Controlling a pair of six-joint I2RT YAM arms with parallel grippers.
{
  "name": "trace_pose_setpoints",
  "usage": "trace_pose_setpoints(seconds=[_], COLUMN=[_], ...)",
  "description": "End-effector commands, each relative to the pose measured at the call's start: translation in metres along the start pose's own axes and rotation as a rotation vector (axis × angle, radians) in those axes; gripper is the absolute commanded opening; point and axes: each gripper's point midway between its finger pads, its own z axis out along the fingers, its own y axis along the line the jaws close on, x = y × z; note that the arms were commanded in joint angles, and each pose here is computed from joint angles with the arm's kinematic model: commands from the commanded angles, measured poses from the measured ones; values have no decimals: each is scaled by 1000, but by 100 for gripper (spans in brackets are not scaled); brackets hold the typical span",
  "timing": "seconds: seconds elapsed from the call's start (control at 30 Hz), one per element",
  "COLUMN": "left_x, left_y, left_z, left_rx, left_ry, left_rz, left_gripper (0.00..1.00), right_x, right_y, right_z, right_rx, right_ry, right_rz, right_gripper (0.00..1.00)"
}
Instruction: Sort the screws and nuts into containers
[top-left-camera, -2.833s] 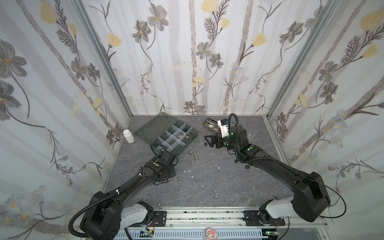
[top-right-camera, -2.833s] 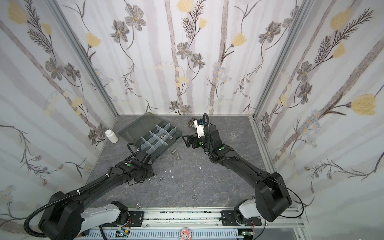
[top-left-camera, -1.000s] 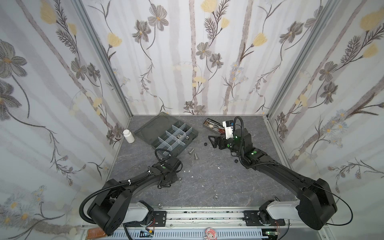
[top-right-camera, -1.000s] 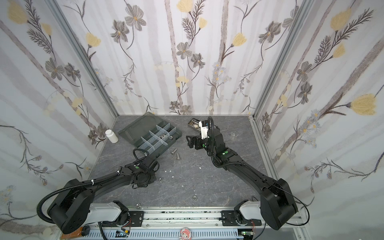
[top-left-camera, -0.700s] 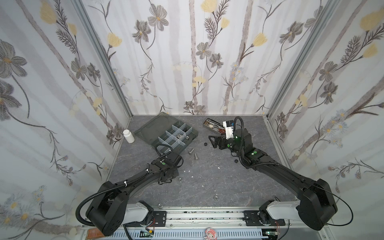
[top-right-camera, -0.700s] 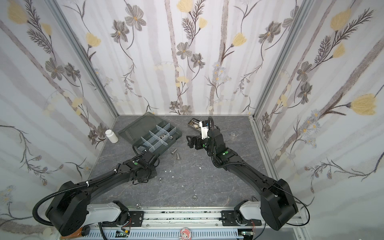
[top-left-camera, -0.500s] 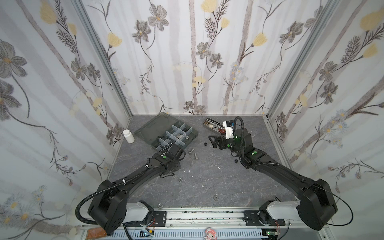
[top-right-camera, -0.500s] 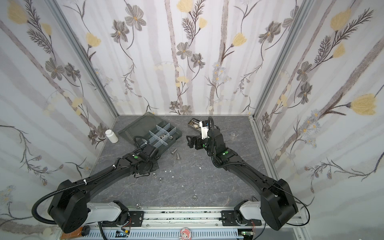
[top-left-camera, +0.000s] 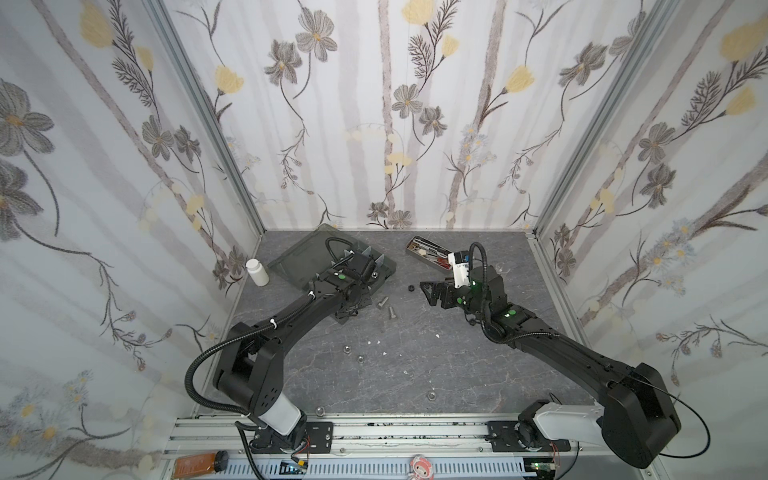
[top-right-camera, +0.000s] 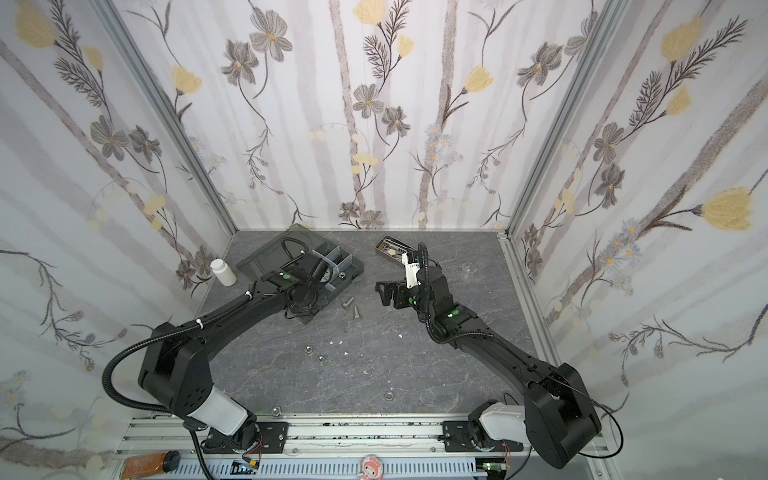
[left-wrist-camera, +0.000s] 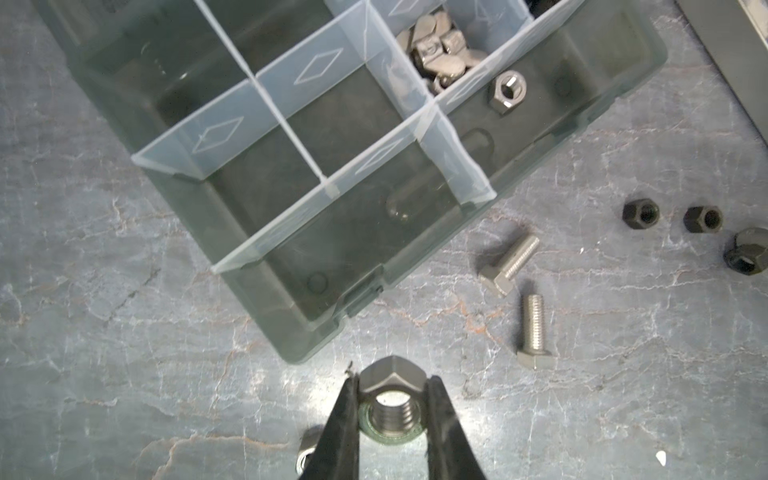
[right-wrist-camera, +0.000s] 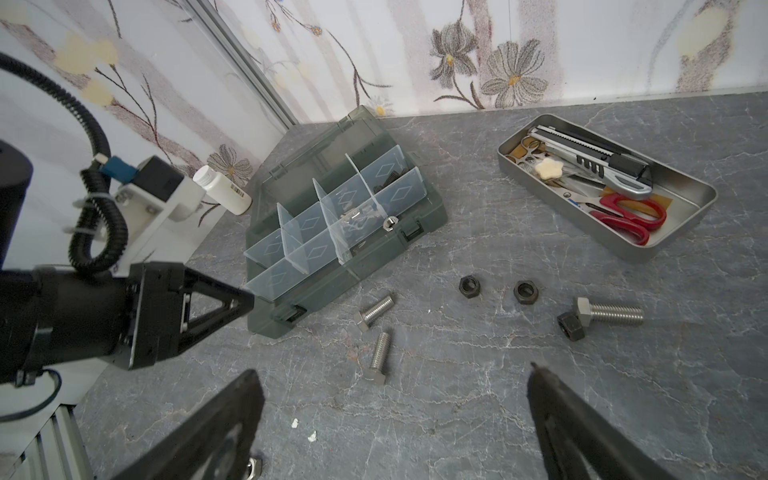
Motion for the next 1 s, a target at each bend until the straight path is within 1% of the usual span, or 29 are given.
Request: trace_pose_setpoints(seconds=[0.0, 0.17, 0.33, 0.57, 0.8, 0.97], left_x=[-18, -37, -52, -70, -77, -77], left_y=[-16, -36, -53, -70, -75, -73], left_z=[4, 20, 35, 54, 76, 91], left_rx=[20, 36, 50, 75, 69, 60], left_ry=[-18, -11, -4, 9, 35, 55], left_rz=[26, 39, 43, 42, 44, 42], left_gripper=[17, 16, 15, 15, 16, 21], right_x=[5, 16, 18, 27, 33, 34], right_y=[0, -7, -10, -10, -12, -12], right_z=[-2, -2, -2, 5, 10, 11], right_rx=[-6, 23, 35, 17, 20, 21], right_ry=[10, 46, 50, 78, 95, 100], right_rz=[3, 4, -1, 4, 7, 8], right_gripper=[99, 99, 100, 100, 100, 100])
